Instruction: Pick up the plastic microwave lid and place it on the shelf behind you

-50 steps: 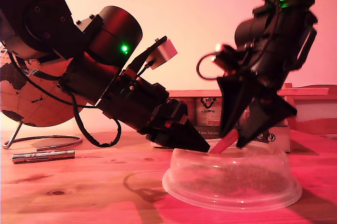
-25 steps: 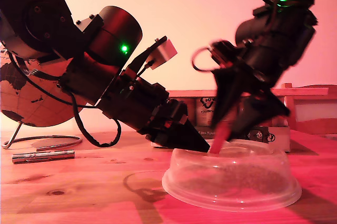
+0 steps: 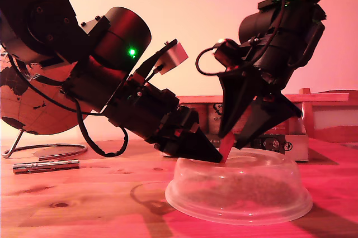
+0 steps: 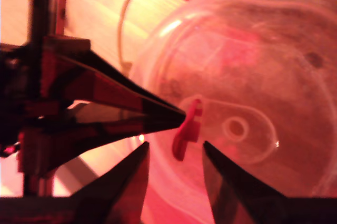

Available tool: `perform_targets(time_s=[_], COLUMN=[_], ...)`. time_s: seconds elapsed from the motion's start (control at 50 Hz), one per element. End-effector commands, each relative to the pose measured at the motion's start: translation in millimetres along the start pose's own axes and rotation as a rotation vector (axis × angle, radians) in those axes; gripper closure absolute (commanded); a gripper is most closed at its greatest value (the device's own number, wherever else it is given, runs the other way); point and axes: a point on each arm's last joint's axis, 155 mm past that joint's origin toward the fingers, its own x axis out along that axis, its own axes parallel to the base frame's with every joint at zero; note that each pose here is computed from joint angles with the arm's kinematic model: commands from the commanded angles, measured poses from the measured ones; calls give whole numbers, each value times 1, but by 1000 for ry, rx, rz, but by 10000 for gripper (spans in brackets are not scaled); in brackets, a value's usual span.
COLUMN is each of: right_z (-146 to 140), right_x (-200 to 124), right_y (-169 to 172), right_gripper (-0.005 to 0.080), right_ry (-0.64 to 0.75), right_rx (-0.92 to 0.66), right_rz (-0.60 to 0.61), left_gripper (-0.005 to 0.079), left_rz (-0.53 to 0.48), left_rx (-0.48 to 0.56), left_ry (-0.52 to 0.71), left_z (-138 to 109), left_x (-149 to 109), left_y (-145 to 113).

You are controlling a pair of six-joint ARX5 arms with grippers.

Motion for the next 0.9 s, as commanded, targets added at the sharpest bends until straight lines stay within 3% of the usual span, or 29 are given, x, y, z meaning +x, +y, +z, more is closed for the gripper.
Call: perform_targets(time_s=[0.0,0.14,0.32,0.5,0.88], right_z=[6,11,13,17,19], right_x=[0,4,6,6,4], right_y=[5,7,6,3,-5], right_gripper=[510,518,605,769,765], right_ry=[-12,-28,-33,-46,-54], right_rx=[-26,-58,-73,-80,-78], right_rz=[-16,-44,-75,-97,-132], left_gripper=[764,764,764,764,764], left_rz=[-18,-18,-18,-18,-16], left_rx=[-36,-36,-36,-36,-33], left_ry=[92,93,93,93,84], left_z=[-37,-37,-37,-37,-33], left_x=[4,4,4,4,3], left_y=[-7,-7,-7,-7,-7])
